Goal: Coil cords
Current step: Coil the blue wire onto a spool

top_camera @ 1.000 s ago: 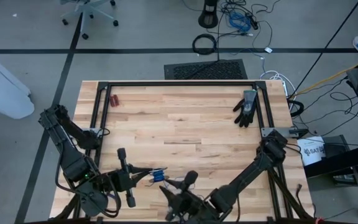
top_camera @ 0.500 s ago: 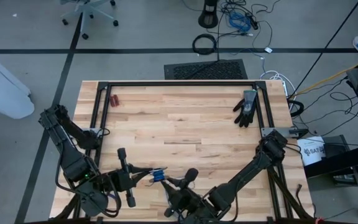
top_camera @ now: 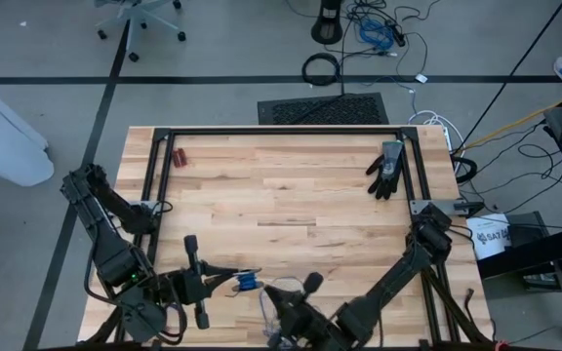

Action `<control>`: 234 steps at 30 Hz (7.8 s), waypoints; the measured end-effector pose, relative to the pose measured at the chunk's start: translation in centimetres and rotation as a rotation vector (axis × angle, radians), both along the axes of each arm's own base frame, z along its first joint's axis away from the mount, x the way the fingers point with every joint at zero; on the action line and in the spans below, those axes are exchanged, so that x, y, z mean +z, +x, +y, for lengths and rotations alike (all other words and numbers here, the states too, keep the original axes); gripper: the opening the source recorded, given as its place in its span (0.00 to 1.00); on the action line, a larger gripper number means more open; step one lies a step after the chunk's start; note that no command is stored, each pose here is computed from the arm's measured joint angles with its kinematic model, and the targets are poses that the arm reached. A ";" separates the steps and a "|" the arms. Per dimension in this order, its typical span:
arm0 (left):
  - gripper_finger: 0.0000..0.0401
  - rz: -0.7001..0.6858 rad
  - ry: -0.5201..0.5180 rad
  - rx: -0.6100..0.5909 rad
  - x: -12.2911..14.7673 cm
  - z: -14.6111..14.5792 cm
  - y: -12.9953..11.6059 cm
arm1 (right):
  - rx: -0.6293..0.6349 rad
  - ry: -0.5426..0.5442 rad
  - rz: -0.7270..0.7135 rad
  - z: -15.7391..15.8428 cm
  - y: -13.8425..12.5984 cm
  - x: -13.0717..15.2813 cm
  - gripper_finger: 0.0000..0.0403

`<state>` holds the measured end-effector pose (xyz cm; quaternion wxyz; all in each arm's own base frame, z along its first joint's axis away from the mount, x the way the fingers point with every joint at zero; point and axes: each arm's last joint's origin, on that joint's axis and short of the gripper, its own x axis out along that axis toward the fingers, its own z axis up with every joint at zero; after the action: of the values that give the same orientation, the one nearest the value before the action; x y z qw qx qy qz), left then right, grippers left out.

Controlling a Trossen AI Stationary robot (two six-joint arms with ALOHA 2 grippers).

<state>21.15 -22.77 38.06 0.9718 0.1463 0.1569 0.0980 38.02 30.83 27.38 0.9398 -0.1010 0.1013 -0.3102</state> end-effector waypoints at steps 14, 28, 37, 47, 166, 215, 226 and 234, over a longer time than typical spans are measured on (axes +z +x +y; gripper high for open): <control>0.02 0.075 0.086 -0.052 -0.8 -0.3 -0.8 | 0.006 0.080 -0.115 1.7 -2.8 2.4 0.00; 0.02 0.166 0.326 -0.073 -3.0 -0.7 0.6 | 0.071 0.173 -0.219 1.7 -2.0 5.8 0.00; 0.02 0.089 0.359 0.085 -2.8 0.0 2.0 | 0.097 0.172 -0.234 0.3 -0.4 6.5 0.00; 0.02 0.021 0.287 0.150 -2.2 0.4 3.3 | 0.052 0.152 -0.227 -1.4 0.9 6.5 0.00; 0.02 -0.197 0.056 0.183 0.9 -1.5 3.6 | 0.200 0.067 0.028 1.1 0.4 0.9 0.33; 0.02 -0.200 0.024 -0.100 2.1 -4.1 1.6 | 0.055 0.013 -0.013 0.5 0.2 0.9 0.00; 0.02 -0.066 0.238 -0.125 0.5 -4.1 0.9 | 0.103 0.100 -0.086 2.0 -2.0 3.0 0.00; 0.02 0.006 0.328 -0.130 -0.6 -3.9 0.9 | 0.175 0.203 -0.104 2.1 -2.2 3.5 0.00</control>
<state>22.01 -26.69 37.48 0.9388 0.3128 0.1318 0.0587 35.80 32.97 30.90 0.9727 0.0022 0.0742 -0.2199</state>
